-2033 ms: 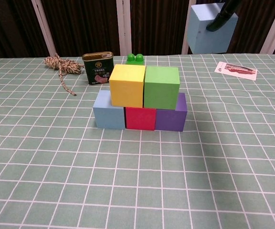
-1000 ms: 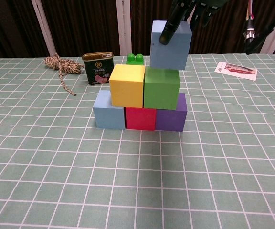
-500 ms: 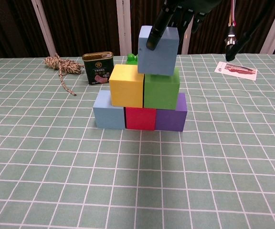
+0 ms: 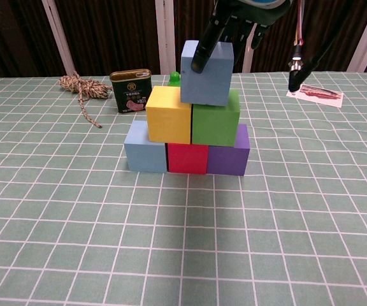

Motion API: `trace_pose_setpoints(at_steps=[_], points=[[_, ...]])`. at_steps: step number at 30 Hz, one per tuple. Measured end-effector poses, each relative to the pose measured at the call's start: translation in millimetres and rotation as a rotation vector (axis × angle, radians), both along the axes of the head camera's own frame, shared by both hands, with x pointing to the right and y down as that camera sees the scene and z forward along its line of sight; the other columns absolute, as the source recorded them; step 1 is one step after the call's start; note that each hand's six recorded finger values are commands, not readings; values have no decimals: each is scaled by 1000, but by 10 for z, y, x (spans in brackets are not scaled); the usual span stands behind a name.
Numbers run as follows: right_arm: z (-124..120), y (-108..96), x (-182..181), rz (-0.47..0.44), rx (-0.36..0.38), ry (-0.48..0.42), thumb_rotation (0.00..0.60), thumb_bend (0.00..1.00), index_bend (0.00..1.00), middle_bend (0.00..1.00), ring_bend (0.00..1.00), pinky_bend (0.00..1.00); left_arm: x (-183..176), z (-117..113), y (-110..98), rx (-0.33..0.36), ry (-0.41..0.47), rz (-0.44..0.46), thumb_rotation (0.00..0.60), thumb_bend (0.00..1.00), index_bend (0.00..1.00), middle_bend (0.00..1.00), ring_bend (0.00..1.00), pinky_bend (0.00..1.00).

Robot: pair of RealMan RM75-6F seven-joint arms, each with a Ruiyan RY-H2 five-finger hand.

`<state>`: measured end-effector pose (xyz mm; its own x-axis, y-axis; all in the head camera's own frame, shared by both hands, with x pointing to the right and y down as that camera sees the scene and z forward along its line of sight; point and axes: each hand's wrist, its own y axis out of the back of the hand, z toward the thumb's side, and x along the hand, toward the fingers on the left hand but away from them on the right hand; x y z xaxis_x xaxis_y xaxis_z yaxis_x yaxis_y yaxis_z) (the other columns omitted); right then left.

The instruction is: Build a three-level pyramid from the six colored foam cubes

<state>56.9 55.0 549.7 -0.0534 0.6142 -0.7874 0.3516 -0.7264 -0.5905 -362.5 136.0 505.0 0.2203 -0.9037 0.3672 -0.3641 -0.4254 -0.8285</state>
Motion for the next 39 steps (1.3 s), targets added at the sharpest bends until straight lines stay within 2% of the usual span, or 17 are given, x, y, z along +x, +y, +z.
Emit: trace_pose_setpoints(at_steps=[20, 39], points=[[31, 2, -138, -9, 14, 11, 600, 389, 0, 444, 249, 0, -6, -8, -3, -7, 12, -2, 600, 72, 12, 127, 0, 5], [23, -10, -194, 23, 6, 22, 600, 390, 0, 455, 249, 0, -8, -20, -9, -8, 23, -1, 600, 72, 12, 127, 0, 5]])
